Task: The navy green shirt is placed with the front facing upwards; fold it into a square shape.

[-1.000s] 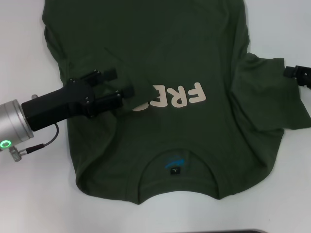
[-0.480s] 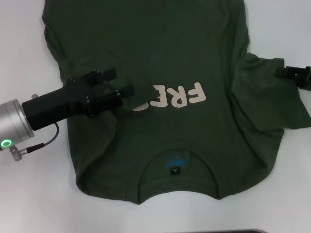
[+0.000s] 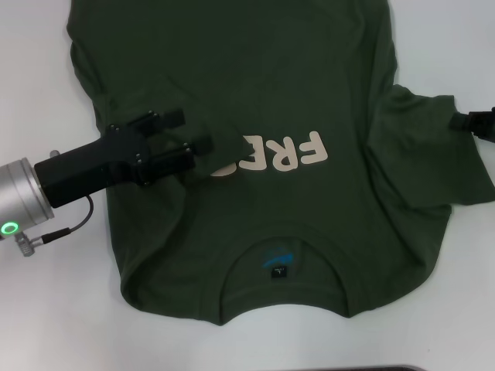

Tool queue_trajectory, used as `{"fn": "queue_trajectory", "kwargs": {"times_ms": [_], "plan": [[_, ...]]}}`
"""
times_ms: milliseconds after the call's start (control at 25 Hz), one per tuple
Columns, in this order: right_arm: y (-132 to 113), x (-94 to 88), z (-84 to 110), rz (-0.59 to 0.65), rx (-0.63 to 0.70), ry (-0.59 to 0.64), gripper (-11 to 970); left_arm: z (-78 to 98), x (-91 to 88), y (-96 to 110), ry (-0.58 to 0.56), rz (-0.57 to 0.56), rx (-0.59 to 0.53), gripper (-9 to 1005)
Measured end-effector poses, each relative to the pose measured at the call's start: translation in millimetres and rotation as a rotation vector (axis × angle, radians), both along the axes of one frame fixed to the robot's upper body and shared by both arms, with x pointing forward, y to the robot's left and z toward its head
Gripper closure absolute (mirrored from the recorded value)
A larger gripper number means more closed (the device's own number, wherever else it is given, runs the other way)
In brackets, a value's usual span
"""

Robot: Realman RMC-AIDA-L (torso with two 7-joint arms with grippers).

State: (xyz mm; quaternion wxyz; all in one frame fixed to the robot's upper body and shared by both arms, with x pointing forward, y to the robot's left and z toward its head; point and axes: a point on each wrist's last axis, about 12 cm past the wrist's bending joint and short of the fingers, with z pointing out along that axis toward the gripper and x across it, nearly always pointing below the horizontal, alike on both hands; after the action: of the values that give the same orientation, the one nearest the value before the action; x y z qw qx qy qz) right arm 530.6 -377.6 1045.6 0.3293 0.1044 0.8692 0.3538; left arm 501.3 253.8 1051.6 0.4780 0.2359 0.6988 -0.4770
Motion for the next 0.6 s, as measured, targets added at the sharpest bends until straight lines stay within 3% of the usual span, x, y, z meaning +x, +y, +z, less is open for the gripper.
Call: {"fn": "queue_trajectory", "kwargs": {"times_ms": [320, 600], "plan": [[0.5, -0.3, 1.2, 0.007, 0.006, -0.006, 937, -0.8, 0.7, -0.4, 0.003, 0.005, 0.005, 154], [4.7, 1.3, 10.8, 0.033, 0.067, -0.066, 939, 0.2, 1.2, 0.5, 0.003, 0.010, -0.003, 154]]}}
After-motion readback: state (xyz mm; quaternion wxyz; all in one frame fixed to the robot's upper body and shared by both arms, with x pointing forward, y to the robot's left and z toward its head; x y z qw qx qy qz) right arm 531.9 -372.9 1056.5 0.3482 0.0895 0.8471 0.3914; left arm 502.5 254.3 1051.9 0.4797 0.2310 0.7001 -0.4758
